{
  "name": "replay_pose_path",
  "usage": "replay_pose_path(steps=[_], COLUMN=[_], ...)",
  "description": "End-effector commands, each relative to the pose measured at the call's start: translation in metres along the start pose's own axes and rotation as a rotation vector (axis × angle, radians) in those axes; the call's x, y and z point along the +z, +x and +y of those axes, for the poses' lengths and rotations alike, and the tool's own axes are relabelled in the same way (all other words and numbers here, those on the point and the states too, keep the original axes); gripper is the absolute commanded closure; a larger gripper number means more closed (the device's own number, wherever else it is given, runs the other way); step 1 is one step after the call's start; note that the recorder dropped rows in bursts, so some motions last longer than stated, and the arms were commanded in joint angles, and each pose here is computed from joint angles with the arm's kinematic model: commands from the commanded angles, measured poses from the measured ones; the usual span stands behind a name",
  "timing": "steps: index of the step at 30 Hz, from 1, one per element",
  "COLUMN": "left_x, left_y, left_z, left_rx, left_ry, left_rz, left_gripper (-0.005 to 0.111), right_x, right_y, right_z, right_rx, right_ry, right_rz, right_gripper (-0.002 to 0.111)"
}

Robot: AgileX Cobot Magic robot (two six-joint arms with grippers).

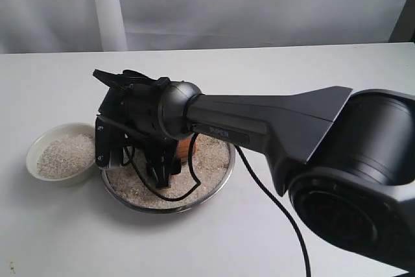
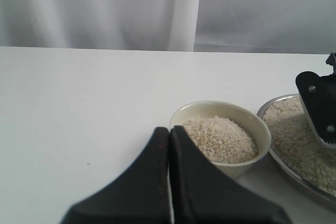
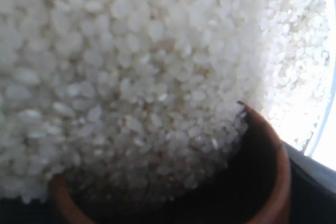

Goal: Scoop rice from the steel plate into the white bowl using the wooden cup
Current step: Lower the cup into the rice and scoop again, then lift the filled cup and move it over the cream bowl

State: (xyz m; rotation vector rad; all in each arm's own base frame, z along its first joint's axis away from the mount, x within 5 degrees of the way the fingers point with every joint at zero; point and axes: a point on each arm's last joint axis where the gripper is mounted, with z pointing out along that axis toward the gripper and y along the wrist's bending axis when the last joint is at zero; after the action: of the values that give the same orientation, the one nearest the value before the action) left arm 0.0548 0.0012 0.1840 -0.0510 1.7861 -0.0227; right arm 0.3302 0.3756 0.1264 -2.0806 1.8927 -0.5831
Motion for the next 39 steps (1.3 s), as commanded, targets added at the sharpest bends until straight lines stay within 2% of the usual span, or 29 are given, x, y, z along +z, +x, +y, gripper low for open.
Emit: replay_pose_path(steps=[1, 8, 12, 16, 20, 39], left_x=[-0.001, -0.001, -0.001, -0.001, -0.001, -0.001], left_y=[-0.003, -0.003, -0.003, -0.003, -0.003, -0.003], left_z=[0.0, 0.0, 0.0, 0.0, 0.0, 0.0], left_rx=[-0.006, -0.006, -0.006, -0.006, -0.006, -0.006], left_ry=[0.006, 0.006, 0.006, 0.006, 0.006, 0.006], left_rz=[-0.019, -0.019, -0.019, -0.019, -0.019, -0.019], left_gripper=[0.107, 0.107, 0.107, 0.107, 0.107, 0.107], right_x=[-0.005, -0.012, -0.02, -0.015, -0.021, -0.019], right_y=[-0.006, -0.004, -0.001, 0.017, 0.031, 0.1], right_z=[0.0, -0.005, -0.005, 0.001, 0.004, 0.03], right_rx=[0.061, 0.1, 0.138, 0.209, 0.333, 0.651], right_ry=[-0.007, -0.003, -0.009, -0.025, -0.006, 0.169], right_rz=[-0.068, -0.082, -0.163, -0.216, -0.41, -0.859], right_gripper=[0.108, 0.108, 0.108, 0.108, 0.108, 0.108])
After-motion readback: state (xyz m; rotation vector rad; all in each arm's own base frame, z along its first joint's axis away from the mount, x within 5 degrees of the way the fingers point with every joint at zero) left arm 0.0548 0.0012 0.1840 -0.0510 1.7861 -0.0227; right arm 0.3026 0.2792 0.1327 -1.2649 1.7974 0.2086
